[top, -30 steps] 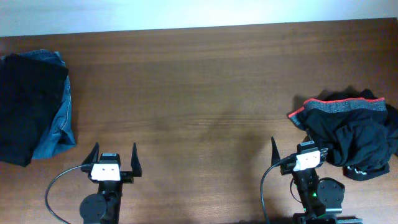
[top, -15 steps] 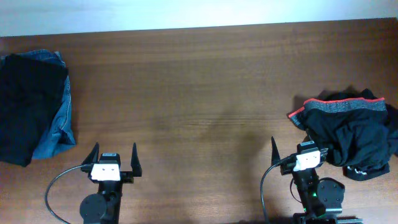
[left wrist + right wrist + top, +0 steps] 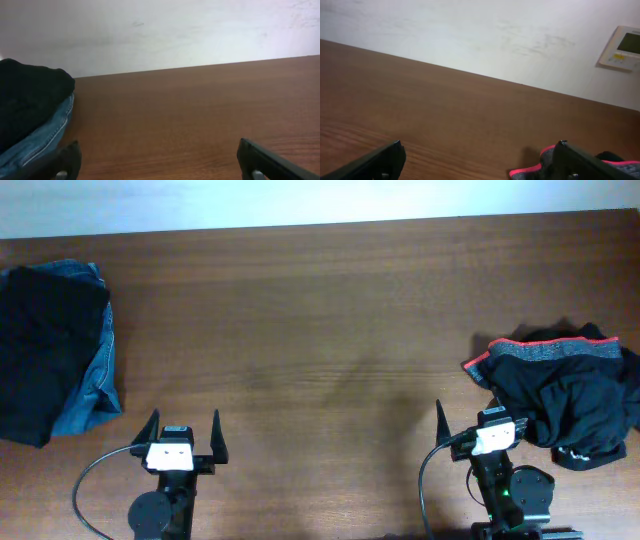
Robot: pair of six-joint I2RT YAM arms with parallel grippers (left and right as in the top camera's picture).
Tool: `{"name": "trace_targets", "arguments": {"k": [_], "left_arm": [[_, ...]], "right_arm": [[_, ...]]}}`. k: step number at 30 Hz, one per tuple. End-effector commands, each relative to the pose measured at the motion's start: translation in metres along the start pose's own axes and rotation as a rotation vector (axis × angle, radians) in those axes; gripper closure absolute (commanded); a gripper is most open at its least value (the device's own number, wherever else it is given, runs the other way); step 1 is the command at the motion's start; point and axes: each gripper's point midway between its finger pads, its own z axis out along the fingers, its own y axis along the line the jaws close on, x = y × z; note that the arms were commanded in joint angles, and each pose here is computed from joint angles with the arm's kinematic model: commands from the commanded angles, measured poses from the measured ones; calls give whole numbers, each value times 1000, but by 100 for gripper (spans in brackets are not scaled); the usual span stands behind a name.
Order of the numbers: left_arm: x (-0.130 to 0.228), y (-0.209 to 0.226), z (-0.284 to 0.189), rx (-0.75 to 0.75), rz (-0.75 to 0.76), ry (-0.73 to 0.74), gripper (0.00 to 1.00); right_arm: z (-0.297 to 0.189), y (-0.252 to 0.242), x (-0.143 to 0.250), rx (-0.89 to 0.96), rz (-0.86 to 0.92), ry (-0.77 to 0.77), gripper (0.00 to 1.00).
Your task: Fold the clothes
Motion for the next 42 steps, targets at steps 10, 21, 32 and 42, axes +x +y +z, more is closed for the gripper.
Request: {"name": "trace_targets", "arguments": {"k": [10, 21, 32, 42], "left_arm": [[2, 1, 0, -6, -5, -1, 1], [2, 1, 0, -6, -5, -1, 1], [-4, 10, 0, -62, -5, -24, 1], [-78, -22, -7, 153, -58, -197, 1]], "right_arm": [[0, -1, 2, 9, 1, 3, 1], [0, -1, 2, 9, 1, 3, 1], [-1, 3, -18, -26, 30, -83, 1], [-26, -2, -106, -68, 171, -121, 2]]}}
